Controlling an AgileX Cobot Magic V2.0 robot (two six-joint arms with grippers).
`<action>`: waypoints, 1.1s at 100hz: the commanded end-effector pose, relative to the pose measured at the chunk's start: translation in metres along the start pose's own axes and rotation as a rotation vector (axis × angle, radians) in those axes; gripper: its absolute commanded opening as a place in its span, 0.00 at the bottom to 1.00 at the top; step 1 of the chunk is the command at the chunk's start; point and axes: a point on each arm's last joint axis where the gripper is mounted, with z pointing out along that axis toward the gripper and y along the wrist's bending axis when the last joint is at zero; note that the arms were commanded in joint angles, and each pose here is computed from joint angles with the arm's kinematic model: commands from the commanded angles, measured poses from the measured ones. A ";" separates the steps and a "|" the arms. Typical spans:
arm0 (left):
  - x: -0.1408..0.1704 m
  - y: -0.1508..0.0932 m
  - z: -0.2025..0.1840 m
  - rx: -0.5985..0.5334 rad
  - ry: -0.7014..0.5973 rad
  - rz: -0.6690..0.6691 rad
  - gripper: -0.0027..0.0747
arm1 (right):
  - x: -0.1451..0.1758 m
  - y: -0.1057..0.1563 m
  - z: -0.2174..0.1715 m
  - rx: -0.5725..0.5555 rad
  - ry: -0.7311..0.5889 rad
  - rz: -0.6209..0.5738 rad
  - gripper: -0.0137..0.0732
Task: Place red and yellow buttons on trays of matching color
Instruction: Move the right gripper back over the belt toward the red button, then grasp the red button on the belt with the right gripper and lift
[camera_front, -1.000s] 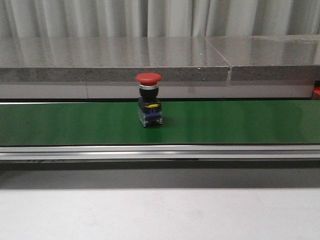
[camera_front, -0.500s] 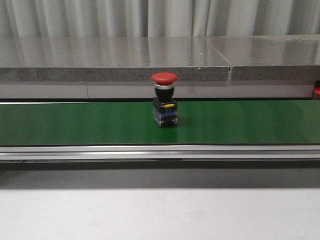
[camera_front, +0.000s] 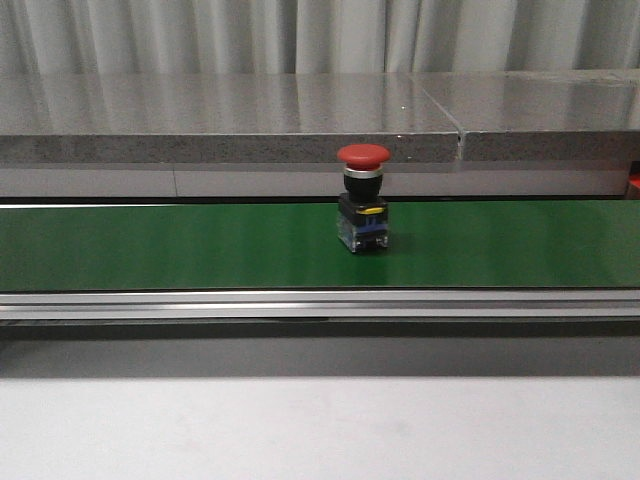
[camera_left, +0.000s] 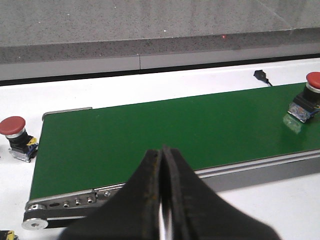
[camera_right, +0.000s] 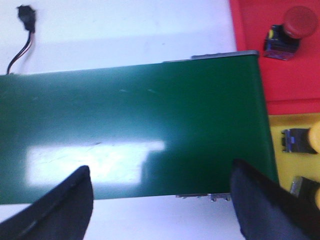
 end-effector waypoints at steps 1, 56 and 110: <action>-0.014 0.000 -0.003 0.006 -0.089 -0.015 0.01 | -0.015 0.015 -0.012 -0.029 -0.038 -0.095 0.80; -0.014 0.000 -0.003 0.006 -0.089 -0.015 0.01 | -0.019 0.122 0.028 -0.325 0.211 -0.422 0.81; -0.014 0.000 -0.003 0.006 -0.089 -0.015 0.01 | -0.041 0.153 0.085 -0.377 0.210 -0.470 0.78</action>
